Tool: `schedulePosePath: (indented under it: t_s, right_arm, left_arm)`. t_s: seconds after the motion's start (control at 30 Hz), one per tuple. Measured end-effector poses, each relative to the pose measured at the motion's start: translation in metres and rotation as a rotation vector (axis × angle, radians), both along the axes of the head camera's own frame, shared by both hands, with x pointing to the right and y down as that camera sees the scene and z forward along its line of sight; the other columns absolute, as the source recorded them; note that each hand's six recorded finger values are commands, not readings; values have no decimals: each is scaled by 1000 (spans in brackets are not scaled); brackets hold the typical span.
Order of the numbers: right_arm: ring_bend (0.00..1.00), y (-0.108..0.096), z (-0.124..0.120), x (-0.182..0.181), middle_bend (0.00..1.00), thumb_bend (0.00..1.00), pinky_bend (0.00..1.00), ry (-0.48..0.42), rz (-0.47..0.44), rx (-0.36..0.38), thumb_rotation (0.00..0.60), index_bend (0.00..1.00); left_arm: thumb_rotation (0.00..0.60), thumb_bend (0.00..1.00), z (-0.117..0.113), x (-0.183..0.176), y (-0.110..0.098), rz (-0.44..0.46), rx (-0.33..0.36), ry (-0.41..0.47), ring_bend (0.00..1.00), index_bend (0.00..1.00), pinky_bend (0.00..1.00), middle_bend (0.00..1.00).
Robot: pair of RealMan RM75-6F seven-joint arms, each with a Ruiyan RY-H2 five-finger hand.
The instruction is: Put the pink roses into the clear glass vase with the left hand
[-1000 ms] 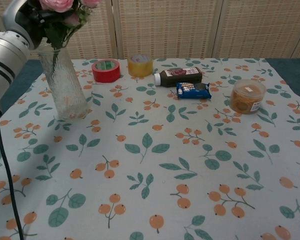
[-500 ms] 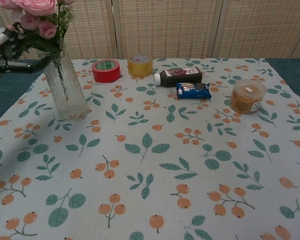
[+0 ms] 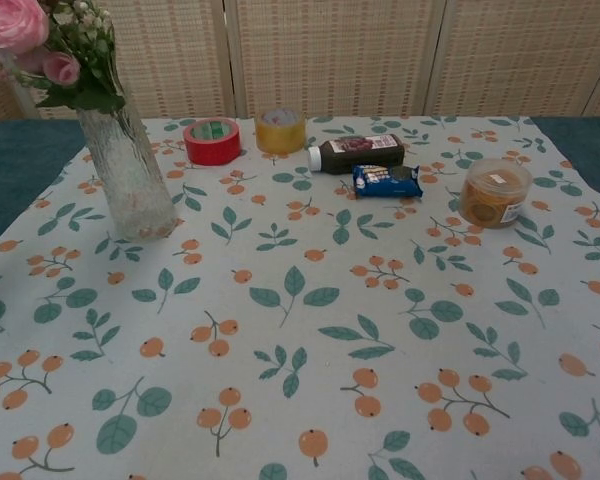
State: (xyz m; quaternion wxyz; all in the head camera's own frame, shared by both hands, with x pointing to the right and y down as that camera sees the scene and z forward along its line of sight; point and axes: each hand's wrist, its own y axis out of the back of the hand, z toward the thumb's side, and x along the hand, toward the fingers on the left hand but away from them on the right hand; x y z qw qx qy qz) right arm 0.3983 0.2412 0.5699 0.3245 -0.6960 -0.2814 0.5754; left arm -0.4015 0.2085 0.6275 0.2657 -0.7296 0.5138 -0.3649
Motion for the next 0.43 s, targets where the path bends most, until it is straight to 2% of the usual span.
schedulePosePath:
  t_s: [0.13, 0.43]
  right_arm:
    - [0, 1, -1, -2, 0, 182, 0, -5, -4, 2, 600, 0]
    - [0, 0, 0, 2, 0, 183, 0, 18, 4, 10, 600, 0]
  left_arm:
    - [600, 361, -2, -13, 11, 22, -19, -107, 0, 0, 31, 0]
    - [600, 357, -9, -39, 48, 114, -81, -471, 0, 0, 33, 0]
